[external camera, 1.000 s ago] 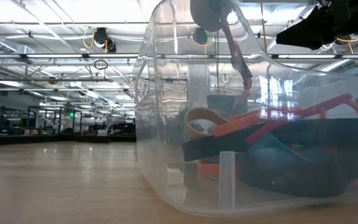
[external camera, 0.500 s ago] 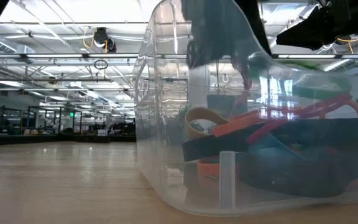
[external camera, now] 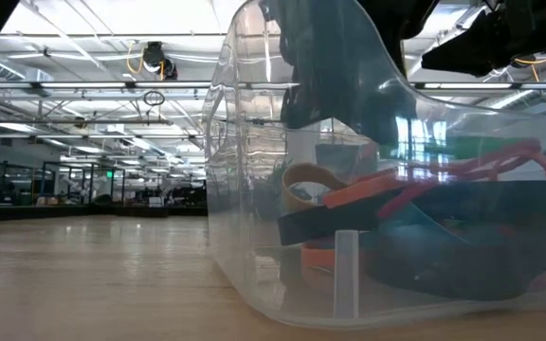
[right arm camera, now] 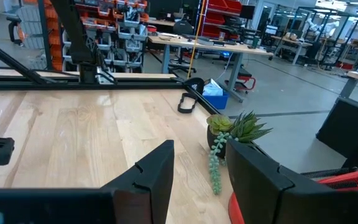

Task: Pick and place rubber bands into bin
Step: Put the green rubber band into the transparent container, then put the black rubber band into the transparent container

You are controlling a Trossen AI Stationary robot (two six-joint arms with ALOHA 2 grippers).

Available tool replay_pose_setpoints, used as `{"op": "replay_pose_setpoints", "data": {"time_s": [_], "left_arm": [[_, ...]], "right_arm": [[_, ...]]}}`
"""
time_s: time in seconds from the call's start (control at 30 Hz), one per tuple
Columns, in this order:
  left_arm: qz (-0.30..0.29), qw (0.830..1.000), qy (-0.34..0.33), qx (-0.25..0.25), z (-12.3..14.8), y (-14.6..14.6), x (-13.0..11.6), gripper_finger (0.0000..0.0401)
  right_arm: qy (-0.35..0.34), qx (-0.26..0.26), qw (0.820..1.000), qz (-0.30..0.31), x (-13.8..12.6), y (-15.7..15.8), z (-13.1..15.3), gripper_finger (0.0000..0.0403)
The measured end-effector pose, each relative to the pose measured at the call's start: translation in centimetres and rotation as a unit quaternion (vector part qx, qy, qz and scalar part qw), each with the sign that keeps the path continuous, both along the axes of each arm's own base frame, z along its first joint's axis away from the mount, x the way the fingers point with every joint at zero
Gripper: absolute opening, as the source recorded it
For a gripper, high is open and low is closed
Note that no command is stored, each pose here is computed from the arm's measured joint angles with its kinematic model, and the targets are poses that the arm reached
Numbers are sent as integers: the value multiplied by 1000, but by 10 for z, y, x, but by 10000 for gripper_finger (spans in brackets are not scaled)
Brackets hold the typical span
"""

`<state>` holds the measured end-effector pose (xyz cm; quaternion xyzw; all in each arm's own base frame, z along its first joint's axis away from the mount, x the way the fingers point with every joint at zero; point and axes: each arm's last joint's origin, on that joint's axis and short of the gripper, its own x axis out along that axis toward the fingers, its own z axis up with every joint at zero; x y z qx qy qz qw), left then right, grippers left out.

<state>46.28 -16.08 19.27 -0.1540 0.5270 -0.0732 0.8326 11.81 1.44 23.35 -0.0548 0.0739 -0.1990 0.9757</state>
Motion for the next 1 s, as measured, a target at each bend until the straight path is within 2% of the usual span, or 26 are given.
{"op": "replay_pose_setpoints", "data": {"time_s": [0.53,0.67,0.83,0.9,1.0], "left_arm": [[13,1000,7,-4,0,3,0,23],[12,1000,7,-3,0,3,0,61],[0,1000,7,-12,2,4,0,136],[-16,1000,9,-15,11,8,-3,162],[-21,1000,0,-19,39,14,-14,187]], "right_arm": [[21,2,1000,-1,-1,0,-5,144],[20,2,1000,-1,-1,0,-4,144],[21,2,1000,-1,-1,0,-5,144],[21,2,1000,-1,-1,0,-5,144],[19,2,1000,-1,-1,0,-4,144]]}}
